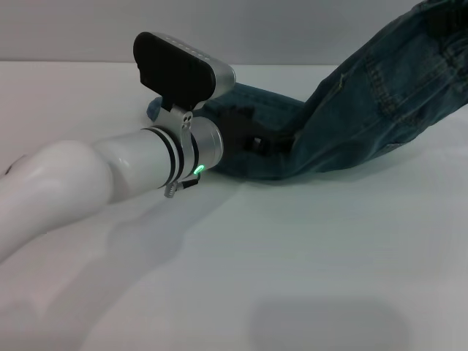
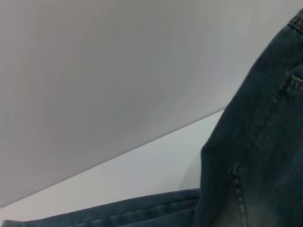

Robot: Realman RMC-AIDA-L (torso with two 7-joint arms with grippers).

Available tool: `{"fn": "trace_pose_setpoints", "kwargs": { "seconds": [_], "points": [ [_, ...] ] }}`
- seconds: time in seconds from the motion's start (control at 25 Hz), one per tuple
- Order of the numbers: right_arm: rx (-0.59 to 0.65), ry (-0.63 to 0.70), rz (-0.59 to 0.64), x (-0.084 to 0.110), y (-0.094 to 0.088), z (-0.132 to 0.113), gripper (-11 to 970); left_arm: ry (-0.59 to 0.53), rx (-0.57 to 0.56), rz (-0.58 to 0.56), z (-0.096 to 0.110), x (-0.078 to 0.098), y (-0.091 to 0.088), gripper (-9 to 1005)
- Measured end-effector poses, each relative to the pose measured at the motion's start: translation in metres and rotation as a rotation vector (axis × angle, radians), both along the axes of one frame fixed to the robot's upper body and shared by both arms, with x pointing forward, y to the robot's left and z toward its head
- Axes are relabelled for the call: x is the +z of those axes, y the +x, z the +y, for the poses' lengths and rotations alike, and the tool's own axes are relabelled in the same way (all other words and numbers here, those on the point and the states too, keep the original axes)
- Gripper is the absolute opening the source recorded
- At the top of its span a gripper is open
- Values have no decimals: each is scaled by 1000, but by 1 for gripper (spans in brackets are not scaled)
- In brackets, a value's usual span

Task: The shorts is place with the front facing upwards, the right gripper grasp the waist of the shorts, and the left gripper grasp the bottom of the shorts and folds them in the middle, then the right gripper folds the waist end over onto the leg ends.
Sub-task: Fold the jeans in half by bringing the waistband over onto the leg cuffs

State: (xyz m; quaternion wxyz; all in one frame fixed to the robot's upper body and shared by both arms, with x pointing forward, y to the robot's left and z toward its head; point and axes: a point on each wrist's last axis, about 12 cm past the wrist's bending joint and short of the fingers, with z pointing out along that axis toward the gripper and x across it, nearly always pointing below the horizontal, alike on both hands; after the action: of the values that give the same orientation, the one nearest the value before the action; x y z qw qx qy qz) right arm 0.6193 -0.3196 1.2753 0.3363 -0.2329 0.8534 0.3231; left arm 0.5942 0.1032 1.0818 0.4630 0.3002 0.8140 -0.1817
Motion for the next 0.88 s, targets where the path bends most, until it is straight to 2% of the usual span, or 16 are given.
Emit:
{"fn": "trace_pose_setpoints", "kwargs": {
  "seconds": [0.88],
  "points": [
    [64, 15, -17, 8, 3, 16, 71, -17, -106, 42, -26, -8, -28, 844]
  ]
}}
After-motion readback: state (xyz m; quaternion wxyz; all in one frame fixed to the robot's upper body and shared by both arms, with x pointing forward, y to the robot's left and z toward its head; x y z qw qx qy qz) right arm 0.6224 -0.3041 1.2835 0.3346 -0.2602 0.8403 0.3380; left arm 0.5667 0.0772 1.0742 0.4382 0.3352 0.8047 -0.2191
